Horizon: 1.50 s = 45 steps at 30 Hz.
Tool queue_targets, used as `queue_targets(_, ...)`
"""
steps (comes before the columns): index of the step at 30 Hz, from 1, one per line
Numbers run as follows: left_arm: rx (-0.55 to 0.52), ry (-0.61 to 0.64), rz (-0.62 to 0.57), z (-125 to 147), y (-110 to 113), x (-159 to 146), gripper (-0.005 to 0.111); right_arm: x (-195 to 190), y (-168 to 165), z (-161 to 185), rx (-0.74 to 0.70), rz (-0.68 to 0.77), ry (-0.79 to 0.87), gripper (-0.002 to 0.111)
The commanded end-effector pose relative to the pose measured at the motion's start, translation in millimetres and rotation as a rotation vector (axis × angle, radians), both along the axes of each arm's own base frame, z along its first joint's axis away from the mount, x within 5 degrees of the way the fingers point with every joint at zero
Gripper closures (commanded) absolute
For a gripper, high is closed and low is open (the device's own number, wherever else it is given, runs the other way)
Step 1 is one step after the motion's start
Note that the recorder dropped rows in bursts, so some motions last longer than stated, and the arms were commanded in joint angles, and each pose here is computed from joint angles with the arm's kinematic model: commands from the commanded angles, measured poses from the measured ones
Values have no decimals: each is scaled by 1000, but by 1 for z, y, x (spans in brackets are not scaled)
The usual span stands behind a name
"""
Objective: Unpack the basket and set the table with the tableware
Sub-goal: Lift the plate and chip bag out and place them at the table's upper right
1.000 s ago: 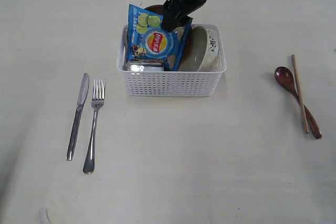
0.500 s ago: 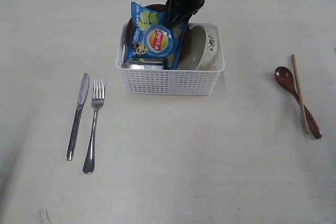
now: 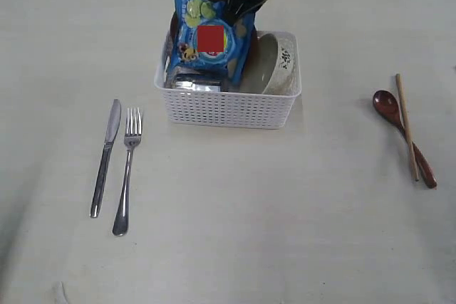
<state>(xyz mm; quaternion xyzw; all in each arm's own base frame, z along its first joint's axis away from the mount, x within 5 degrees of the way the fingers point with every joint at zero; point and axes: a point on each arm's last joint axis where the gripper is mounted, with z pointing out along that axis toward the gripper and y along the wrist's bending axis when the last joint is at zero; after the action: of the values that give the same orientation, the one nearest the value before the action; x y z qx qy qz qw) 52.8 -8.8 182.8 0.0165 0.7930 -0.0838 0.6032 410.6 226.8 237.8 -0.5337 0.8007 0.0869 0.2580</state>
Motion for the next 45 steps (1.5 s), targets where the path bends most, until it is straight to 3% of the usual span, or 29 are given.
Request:
queue_targets(1,3,-3,-5,-1,0,0,107,-4,-4,27,52,-39,-53,109)
queue_targets(7,3,-3,-5,-1,0,0,107,-5,-14,47,97,-111,-70,109)
queue_targets(10,3,-3,-5,-1,0,0,107,1,-38,61,139,-226,-65,109)
queue_targets(13,3,-3,-5,-1,0,0,107,11,-77,74,194,-356,-61,109)
queue_targets(19,3,-3,-5,-1,0,0,107,33,-165,79,451,-590,55,109)
queue_targets(24,3,-3,-5,-1,0,0,107,51,-236,39,562,-772,201,109)
queue_targets(28,3,-3,-5,-1,0,0,107,63,-273,-8,679,-884,352,109)
queue_targets(36,3,-3,-5,-1,0,0,107,72,-303,-102,755,-1008,573,109)
queue_targets(41,3,-3,-5,-1,0,0,107,69,-323,-136,854,-1047,654,109)
queue_targets(45,3,-3,-5,-1,0,0,107,64,-338,-151,847,-1076,666,109)
